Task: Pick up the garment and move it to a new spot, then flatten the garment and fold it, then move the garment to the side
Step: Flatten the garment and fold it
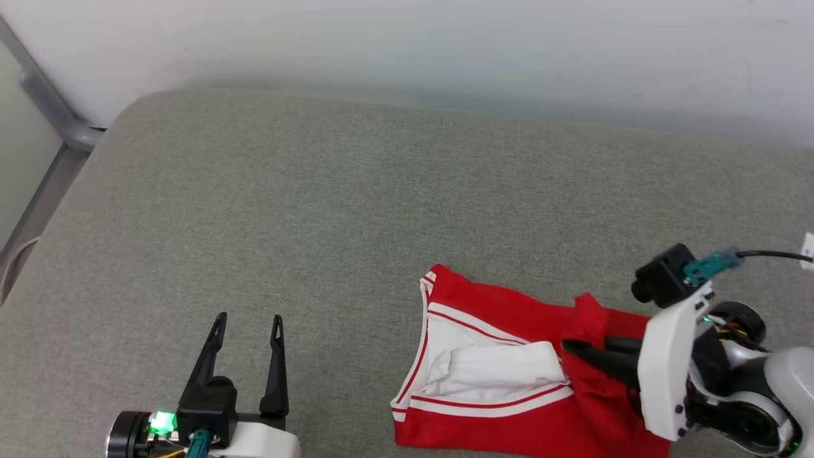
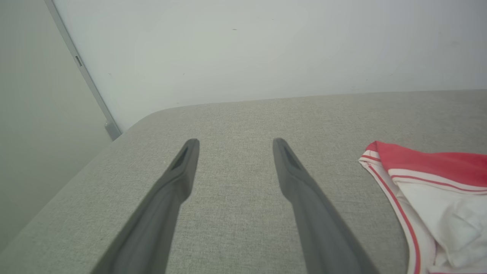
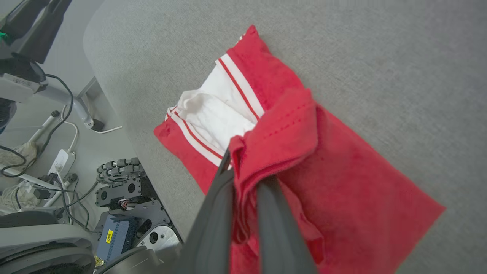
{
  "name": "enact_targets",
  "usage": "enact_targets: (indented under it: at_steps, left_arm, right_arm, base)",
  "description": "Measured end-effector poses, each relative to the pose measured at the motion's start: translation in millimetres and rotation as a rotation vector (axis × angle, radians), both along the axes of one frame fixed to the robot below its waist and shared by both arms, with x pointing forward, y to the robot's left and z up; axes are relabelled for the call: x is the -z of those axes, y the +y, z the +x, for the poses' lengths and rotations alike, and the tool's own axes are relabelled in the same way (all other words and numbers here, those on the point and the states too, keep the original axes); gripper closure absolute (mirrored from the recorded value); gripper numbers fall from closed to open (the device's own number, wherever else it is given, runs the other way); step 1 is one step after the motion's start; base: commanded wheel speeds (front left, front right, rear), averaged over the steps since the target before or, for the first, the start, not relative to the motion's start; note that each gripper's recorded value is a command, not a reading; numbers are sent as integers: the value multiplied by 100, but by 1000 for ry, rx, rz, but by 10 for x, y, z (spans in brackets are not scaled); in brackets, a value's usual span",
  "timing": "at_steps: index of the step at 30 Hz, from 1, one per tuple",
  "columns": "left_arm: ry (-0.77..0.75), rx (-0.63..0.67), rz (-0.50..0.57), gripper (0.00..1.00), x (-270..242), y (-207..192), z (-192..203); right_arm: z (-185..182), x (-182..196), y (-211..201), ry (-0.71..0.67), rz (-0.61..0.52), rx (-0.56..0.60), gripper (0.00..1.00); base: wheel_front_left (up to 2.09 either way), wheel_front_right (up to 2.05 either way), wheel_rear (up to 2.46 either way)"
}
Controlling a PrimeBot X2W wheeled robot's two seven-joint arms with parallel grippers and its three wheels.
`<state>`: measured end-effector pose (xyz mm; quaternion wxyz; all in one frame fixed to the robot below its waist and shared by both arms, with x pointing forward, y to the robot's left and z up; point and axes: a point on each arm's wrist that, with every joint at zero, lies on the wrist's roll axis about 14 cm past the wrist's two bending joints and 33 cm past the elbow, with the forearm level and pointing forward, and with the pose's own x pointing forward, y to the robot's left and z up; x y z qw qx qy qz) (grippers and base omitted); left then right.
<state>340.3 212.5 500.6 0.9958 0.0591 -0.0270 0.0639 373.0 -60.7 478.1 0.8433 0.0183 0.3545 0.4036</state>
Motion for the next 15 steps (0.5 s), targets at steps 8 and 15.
enact_targets:
  at_steps: [8, 15]
  left_arm:
    - [11, -19, -2, 0, 29, 44, 34]
    - [24, -33, -9, 0, 67, 60, 52]
  right_arm:
    - [123, 42, 632, -46, -20, -169, 100]
    - [233, 227, 1053, -74, -73, -268, 100]
  base:
    - [0, 0, 0]
    - [0, 0, 0]
